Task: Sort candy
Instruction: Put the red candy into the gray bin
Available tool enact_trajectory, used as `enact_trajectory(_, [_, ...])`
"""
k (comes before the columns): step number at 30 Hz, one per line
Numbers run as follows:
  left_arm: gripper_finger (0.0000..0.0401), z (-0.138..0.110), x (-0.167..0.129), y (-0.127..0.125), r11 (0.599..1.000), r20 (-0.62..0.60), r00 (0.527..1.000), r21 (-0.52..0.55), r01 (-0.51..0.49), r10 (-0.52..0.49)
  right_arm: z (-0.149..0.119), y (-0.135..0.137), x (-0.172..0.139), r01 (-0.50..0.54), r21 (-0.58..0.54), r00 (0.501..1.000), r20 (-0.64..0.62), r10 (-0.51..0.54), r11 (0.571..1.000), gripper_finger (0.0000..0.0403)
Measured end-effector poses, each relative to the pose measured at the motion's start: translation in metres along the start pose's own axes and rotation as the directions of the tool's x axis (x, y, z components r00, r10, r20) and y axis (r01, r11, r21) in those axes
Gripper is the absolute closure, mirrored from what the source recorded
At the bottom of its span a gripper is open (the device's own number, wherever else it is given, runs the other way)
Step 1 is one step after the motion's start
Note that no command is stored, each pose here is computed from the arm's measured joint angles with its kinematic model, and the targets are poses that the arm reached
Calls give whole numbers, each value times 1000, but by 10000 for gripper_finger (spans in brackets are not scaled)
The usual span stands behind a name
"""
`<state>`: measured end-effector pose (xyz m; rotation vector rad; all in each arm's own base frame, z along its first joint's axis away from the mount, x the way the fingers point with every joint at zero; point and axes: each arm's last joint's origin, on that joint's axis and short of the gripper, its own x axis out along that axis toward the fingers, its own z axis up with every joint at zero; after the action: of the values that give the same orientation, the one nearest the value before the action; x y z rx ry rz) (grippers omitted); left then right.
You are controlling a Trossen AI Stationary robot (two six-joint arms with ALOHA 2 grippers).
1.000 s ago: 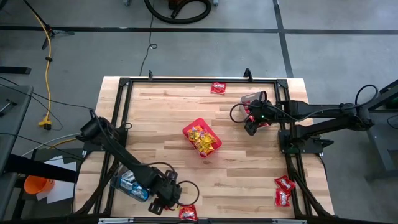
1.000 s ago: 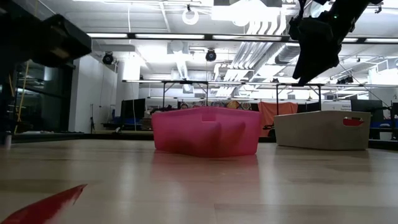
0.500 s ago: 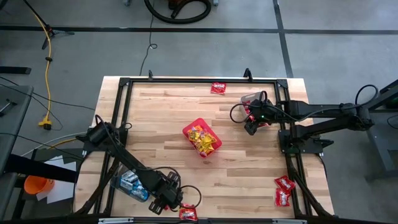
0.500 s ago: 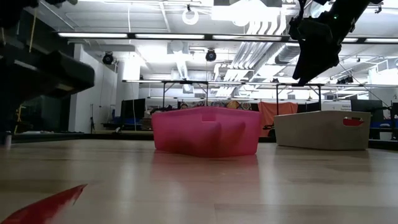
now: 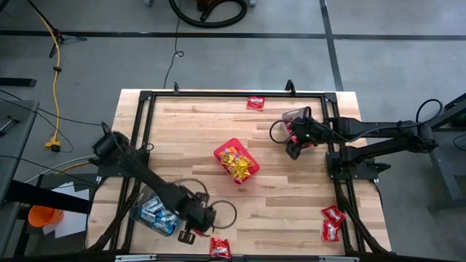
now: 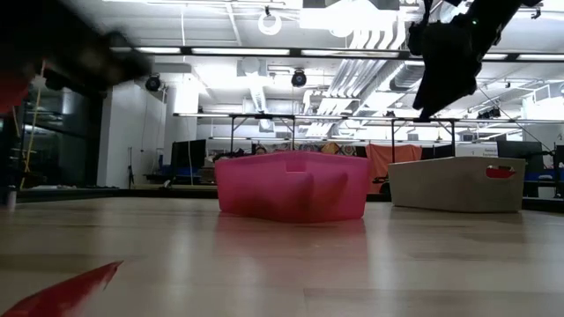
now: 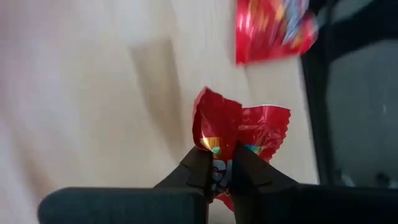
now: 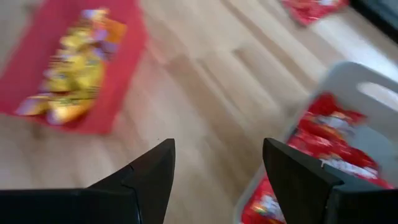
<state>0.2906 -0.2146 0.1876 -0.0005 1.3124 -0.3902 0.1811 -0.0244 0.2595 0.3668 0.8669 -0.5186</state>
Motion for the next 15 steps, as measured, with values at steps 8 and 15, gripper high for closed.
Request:
enact_trajectory(8, [393,-8,-128,59,920,310,871,-219,-325,381,24,21,-6,-399,-66,901,155,404,915,164])
enact_trajectory(15, [395,-40,-204,125,668,400,543,-546,-505,738,54,35,-25,-625,-124,672,417,612,771,164])
